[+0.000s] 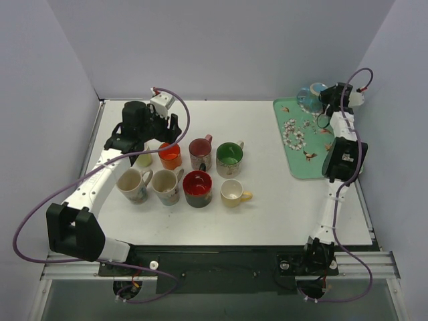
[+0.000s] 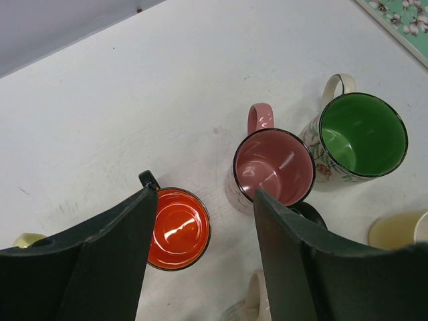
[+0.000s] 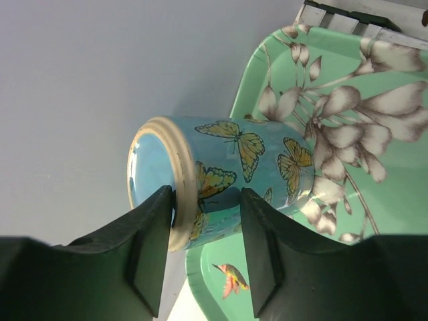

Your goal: Turn the mug right side up

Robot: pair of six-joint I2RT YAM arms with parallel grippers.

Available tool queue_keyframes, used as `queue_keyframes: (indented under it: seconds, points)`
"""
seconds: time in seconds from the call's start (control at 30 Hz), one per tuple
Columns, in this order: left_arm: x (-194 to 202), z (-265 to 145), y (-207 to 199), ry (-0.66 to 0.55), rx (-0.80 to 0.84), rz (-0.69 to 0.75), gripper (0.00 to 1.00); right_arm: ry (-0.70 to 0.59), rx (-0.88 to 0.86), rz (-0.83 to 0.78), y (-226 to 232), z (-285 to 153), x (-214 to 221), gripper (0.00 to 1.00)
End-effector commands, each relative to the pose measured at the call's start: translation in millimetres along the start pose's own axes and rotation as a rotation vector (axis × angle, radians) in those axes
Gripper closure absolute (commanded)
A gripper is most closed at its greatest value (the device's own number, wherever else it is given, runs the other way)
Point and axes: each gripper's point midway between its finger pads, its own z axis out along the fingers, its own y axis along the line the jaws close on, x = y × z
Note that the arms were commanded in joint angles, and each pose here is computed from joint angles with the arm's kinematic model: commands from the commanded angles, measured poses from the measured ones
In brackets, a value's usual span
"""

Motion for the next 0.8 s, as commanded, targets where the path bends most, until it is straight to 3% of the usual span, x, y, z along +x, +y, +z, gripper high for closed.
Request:
queue_keyframes:
  seconds: [0.0, 0.17, 0.47, 0.67, 0.77]
  points:
    - [-23, -7, -2, -0.076, 0.012, 0.006, 0.31, 0.04, 0.047, -0.07, -13, -26, 2, 0.64]
    - [-20, -6, -2, -0.069, 0.015, 0.009, 0.31, 0.04, 0.093, -0.157, -22, -59, -14, 0.71]
    - [-22, -5, -3, -0.085, 0.022, 0.012, 0.31, 0.187, 0.217, -0.228, -72, -106, -13, 0.68]
    - [-22, -4, -1, -0.08, 0.022, 0.023, 0.31, 0.151, 0.342, -0.381, -104, -155, -60, 0.62]
    - [-22, -3, -2, -0.082, 0.032, 0.027, 0.31, 0.15, 0.401, -0.482, -105, -172, -77, 0.52]
